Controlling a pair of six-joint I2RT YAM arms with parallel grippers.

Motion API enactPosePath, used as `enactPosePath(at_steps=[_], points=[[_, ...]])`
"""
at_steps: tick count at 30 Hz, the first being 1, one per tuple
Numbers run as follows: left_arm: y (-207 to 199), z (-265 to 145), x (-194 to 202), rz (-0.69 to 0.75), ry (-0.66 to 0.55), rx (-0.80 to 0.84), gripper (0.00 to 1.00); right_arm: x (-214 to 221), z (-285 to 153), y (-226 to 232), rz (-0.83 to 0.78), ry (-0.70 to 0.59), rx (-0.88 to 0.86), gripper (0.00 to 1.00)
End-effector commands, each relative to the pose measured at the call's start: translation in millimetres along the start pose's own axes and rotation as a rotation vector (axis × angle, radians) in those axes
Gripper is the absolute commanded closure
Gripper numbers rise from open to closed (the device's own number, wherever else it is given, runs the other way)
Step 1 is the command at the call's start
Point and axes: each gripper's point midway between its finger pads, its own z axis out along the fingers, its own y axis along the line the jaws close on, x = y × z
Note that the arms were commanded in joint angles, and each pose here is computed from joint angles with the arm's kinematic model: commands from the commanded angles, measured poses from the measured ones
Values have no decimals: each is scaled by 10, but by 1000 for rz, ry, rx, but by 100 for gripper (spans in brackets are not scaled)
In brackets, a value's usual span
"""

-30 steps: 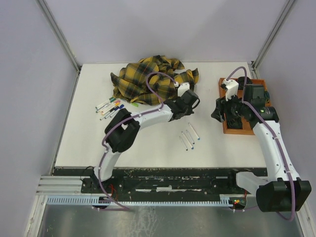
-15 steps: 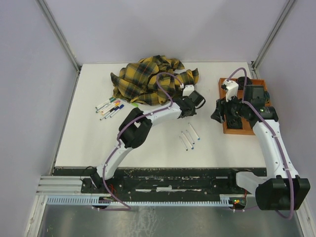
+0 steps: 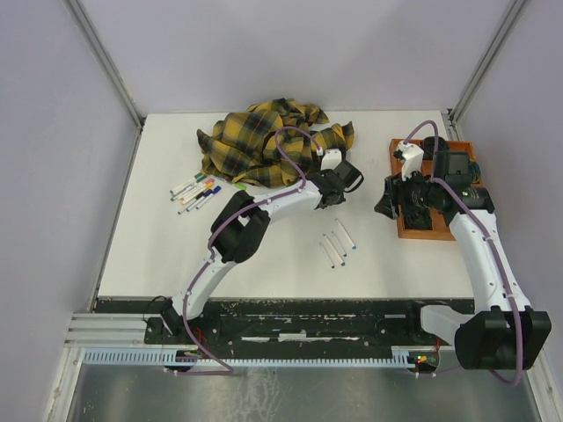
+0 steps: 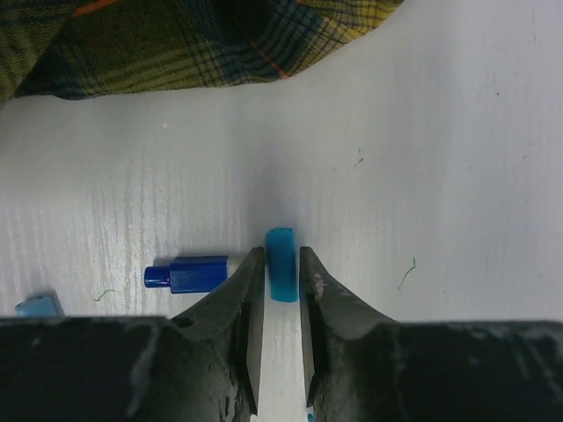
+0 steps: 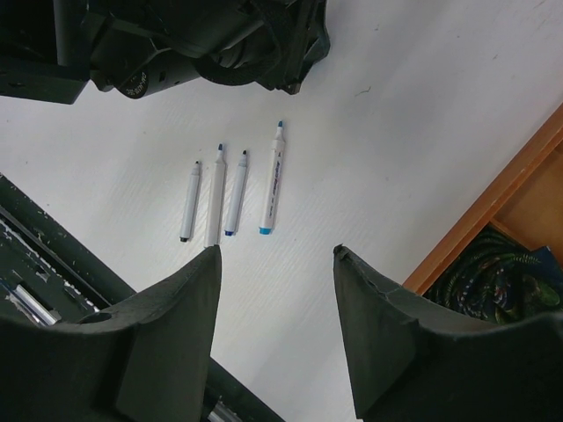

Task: Open the pen caps
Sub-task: Place the pen cap at the center of the board.

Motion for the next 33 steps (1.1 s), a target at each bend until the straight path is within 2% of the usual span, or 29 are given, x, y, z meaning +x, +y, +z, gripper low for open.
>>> enactPosePath(at_steps=[1,3,4,5,12,15,18,22,25,28,30,33], points=[[177,25,19,16,8,-70,72,-62,11,12,-4,-27,-17,39],[167,-7,-23,18,0,-66,70,-58,17,12,-2,-25,-20,39],[157,-21,-56,18,-5,-62,63,-56,21,14,-2,-24,-22,39],[145,-42,-91,24,-13,-58,62,-52,21,14,0,-24,-22,38],[61,-323,-476,21,-79,-7,61,-48,25,20,-1,-23,-29,38],[51,-604,-720,21,-121,28,62,-54,21,40,-3,-27,-38,38],[121,-816,-799,45,-149,54,62,-64,6,60,-7,-33,-47,38],[150,-1113,-837,90,-248,210,62,-68,1,87,-5,-39,-62,38],[322,-1338,-788,114,-332,287,59,-66,0,109,-8,-38,-75,38],[695,-1445,-731,117,-394,239,51,-58,-1,122,-10,-35,-85,38],[1022,-1423,-651,125,-399,181,46,-59,-5,134,-12,-36,-92,38],[1412,-1390,-640,66,-385,163,44,-58,-4,153,-12,-35,-103,38]])
